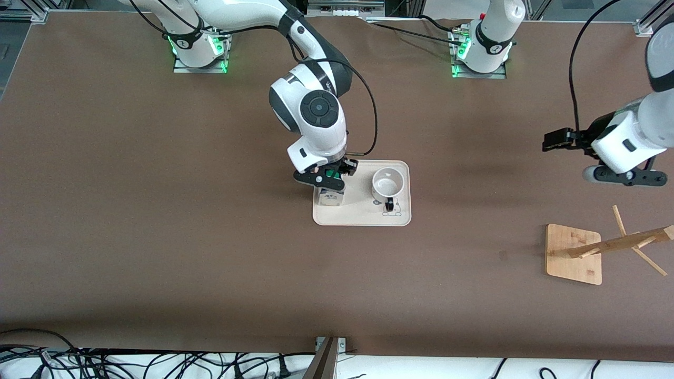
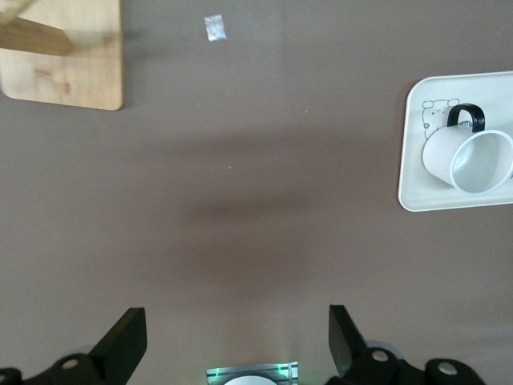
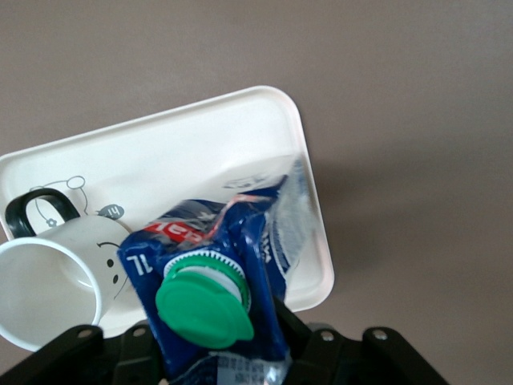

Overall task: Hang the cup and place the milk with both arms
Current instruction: 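Grasp the milk carton with the right gripper while the left gripper approaches, then carry the carton off the tray while the left gripper grasps the mug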

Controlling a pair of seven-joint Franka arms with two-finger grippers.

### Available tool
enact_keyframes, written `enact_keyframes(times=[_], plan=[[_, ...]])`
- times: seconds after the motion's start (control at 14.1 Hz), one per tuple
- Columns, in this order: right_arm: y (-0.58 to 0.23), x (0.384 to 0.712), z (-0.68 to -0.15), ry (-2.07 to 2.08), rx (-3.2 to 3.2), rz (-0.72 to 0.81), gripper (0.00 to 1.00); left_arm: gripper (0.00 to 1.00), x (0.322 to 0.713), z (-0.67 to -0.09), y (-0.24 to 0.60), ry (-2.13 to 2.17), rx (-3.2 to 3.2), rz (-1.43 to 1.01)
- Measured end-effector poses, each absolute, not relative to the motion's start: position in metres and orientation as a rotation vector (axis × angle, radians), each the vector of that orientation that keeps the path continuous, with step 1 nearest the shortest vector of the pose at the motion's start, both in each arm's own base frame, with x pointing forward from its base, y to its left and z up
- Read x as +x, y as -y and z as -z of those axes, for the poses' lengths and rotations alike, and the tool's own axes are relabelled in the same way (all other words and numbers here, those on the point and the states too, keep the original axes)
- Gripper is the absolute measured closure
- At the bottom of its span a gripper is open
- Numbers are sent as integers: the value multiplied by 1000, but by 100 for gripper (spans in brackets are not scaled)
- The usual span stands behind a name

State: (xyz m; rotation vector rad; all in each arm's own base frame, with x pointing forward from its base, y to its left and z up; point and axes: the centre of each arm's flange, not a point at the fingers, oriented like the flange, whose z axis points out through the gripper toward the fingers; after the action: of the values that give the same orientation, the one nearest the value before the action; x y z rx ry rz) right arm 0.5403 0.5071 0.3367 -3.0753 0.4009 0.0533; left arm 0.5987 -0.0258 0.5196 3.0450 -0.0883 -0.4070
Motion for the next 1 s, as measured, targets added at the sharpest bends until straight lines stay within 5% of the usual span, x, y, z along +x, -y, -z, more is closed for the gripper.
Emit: enact_keyframes(times=[0.28, 0.64, 1.0], plan=[[-475, 560, -376, -361, -3079, -48, 70, 0, 615, -460, 39, 85, 2976, 534], [-340, 617, -435, -177, -3078, -205, 70, 0, 628, -408, 93, 194, 2984, 575], [-184, 660, -409, -47, -3055, -368, 68, 0, 612, -380, 230, 482, 3001, 487]])
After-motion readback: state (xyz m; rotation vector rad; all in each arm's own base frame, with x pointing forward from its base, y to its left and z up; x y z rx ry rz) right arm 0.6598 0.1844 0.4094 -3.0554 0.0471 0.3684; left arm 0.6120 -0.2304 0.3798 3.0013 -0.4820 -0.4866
